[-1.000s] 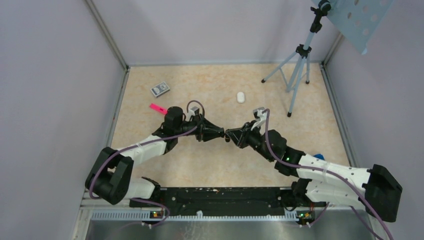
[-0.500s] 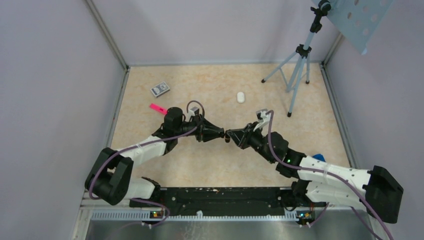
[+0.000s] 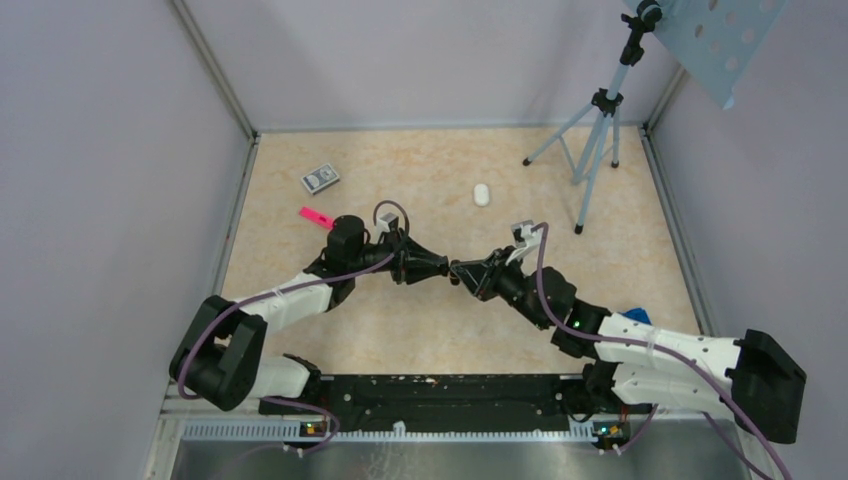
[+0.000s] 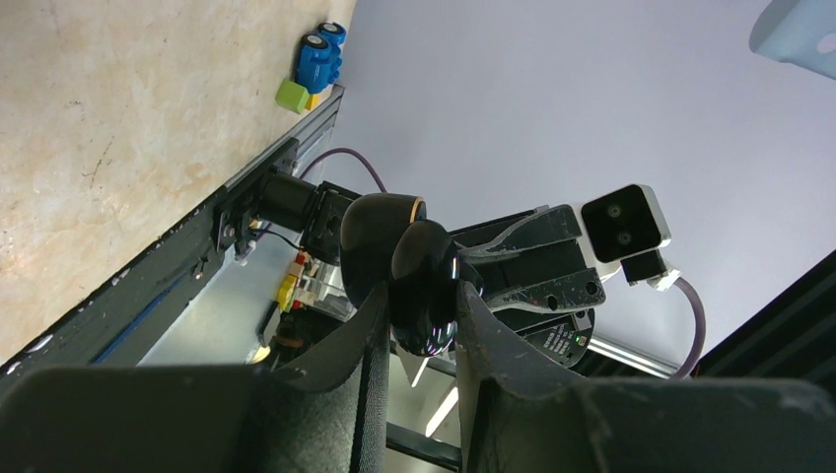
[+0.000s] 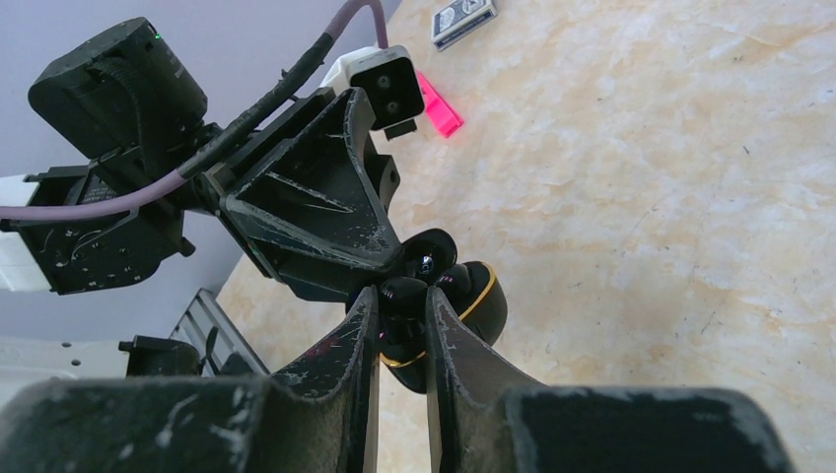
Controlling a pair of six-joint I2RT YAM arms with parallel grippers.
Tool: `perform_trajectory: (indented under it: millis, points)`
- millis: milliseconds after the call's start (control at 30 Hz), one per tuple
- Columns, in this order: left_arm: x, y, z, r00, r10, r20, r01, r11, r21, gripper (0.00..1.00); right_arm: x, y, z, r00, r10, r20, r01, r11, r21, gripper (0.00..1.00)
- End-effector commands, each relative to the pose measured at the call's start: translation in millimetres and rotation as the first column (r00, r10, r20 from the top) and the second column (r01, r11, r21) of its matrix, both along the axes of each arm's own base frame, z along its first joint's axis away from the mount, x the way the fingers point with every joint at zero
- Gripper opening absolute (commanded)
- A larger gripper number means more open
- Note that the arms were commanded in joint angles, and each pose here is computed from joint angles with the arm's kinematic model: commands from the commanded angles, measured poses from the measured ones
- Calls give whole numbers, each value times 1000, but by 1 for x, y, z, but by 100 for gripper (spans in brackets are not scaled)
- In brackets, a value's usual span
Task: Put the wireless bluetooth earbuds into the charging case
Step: Insert the left earbud into the left side groove of the charging case.
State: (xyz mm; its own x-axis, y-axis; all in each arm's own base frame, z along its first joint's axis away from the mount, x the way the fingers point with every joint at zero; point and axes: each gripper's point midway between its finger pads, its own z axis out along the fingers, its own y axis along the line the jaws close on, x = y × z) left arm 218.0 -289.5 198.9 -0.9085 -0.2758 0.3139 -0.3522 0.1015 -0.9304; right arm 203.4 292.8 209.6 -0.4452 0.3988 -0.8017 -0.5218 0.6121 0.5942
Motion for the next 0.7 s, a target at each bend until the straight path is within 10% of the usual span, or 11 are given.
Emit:
perform_trajectory:
  millis: [0,667]
  points:
    - [3,1,20,996,17,86,-12,999,-50,0,-4,7,9,1000,17,15,-18,999,36,3]
    - [6,5,30,993,44,109,-36,997,-70,0,-9,0,-9,1000,21,-5,-21,1000,-22,2]
